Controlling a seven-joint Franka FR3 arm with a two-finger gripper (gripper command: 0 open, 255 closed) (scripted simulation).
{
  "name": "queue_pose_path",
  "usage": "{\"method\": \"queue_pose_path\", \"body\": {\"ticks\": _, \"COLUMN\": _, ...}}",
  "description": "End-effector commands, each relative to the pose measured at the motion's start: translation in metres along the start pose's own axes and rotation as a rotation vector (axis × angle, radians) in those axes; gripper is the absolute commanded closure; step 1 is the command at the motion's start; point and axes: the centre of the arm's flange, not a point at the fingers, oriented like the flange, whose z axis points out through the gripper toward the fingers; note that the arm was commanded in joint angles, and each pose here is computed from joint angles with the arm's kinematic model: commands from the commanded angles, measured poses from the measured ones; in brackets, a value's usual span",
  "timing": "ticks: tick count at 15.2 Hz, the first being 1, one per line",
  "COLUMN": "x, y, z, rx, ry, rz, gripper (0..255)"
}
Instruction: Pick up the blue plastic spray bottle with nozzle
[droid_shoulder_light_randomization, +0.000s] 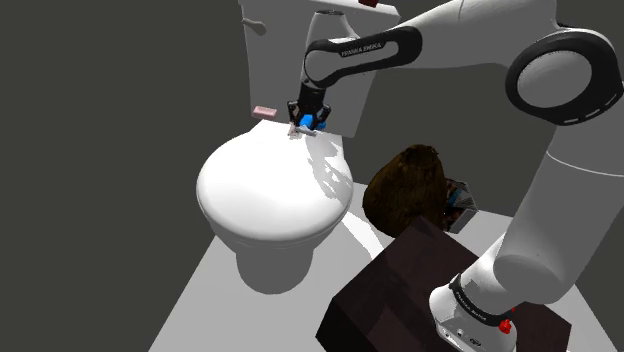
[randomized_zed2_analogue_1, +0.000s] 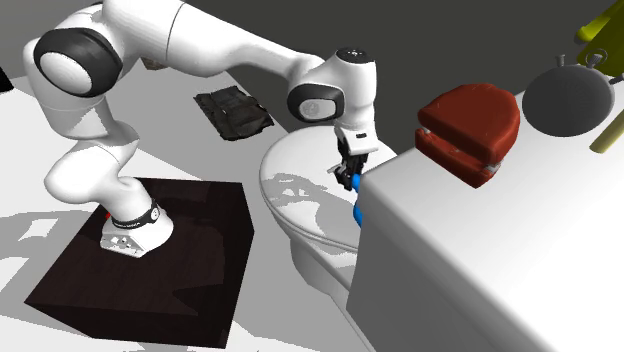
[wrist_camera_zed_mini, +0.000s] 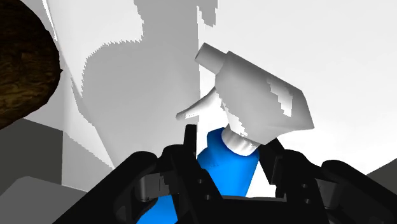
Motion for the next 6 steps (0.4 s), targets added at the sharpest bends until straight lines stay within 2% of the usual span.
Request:
{"method": "queue_pose_path", "body": {"ticks": 1, "x": 0.001, "y": 0.000, "z": -0.010, "rx": 0.000, "ry": 0.000, "rz": 0.000, "gripper": 255}}
{"method": "queue_pose_path", "body": {"ticks": 6, "x": 0.002, "y": -0.001, "z": -0.027, "rx": 0.000, "ry": 0.000, "rz": 0.000, "gripper": 255}}
